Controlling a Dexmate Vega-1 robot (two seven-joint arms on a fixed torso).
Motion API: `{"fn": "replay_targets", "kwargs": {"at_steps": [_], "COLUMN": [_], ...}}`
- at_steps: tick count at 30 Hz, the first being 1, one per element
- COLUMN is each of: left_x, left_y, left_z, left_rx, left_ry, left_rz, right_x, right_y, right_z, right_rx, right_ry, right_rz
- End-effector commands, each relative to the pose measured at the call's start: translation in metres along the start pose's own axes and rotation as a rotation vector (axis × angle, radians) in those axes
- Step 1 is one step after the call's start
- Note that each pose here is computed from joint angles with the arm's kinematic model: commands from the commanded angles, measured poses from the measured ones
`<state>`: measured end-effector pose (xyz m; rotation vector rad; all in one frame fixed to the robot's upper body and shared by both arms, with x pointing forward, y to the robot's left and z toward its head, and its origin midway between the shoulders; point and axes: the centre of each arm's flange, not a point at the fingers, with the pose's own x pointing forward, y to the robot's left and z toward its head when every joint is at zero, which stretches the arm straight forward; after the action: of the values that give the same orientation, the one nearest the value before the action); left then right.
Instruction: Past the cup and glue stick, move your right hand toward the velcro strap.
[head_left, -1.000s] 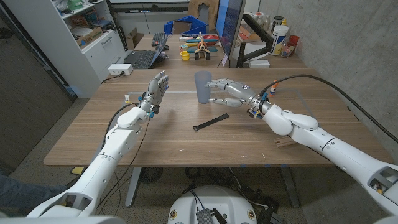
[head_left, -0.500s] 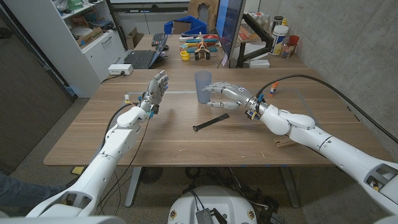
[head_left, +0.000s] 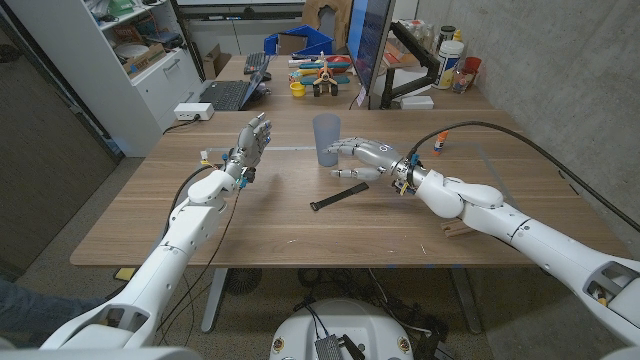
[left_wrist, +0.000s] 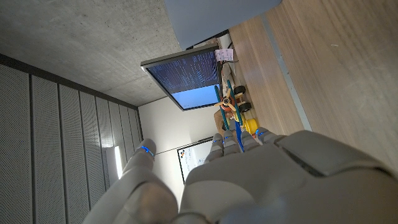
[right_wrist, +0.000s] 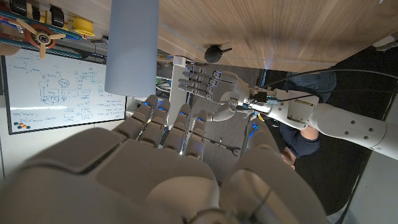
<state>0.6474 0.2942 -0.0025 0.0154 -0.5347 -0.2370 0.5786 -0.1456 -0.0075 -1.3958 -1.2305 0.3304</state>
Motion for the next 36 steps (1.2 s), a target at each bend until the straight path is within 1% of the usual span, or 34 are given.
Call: {"fn": "replay_targets", "kwargs": {"at_steps": [1,10,36], "left_x": [0.001,0.002,0.006], "left_y": [0.000,0.001,0.001], "left_z": [0.000,0.000,-0.003], "left_rx": [0.002,0.003,0.003], "left_ry": [0.002,0.004,0.013], "left_rz": [-0.004,-0.005,-0.018], "right_x": [0.002,0.004,0.009], "right_y": [0.007,0.015,0.035], "right_z": [0.001,0.002,0.004], "right_rx": [-0.015,-0.021,-0.007], "right_ry": [0.005,0.007,0.019], "right_rz": [0.029,0.069,0.132]}}
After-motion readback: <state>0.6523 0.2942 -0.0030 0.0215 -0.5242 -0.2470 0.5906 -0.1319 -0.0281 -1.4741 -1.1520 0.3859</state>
